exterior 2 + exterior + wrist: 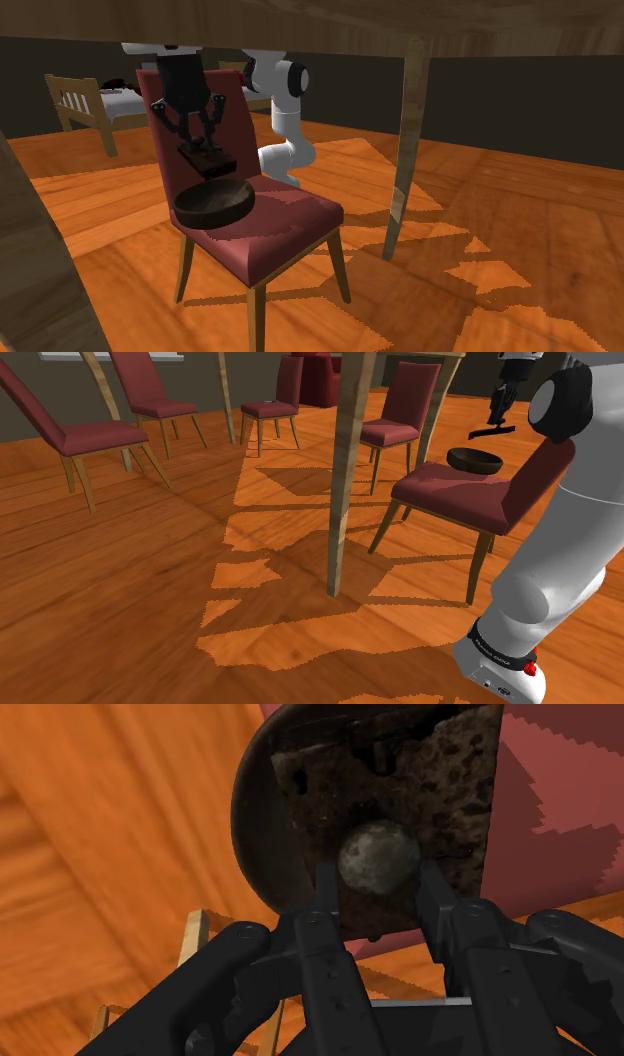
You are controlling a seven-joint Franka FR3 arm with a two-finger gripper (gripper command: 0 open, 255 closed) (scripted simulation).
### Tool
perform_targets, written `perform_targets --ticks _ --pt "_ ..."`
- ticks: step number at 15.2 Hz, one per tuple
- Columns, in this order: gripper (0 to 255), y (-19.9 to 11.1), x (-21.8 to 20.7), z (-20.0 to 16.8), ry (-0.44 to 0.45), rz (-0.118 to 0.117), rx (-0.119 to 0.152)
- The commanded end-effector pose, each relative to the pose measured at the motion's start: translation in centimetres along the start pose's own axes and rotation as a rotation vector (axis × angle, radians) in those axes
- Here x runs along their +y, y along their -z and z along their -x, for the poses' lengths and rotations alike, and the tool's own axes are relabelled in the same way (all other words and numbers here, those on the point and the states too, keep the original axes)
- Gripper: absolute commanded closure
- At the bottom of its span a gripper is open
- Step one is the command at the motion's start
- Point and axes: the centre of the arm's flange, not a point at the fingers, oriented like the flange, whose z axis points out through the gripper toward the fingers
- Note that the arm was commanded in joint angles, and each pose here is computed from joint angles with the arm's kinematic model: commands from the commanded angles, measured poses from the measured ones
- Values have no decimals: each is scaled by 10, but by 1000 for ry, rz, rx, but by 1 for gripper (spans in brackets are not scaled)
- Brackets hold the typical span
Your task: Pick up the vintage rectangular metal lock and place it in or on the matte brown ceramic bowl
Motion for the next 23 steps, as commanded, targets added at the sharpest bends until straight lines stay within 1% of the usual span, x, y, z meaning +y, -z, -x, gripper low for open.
perform_targets --ticks 1,12,20,21,23 --pt "255 -10 1 0 1 1 0" --pt "255 -68 5 -1 1 1 0" --pt "255 -71 6 -1 1 1 0" --pt "0 -71 6 -1 1 1 0" --pt "0 -70 6 -2 1 1 0"
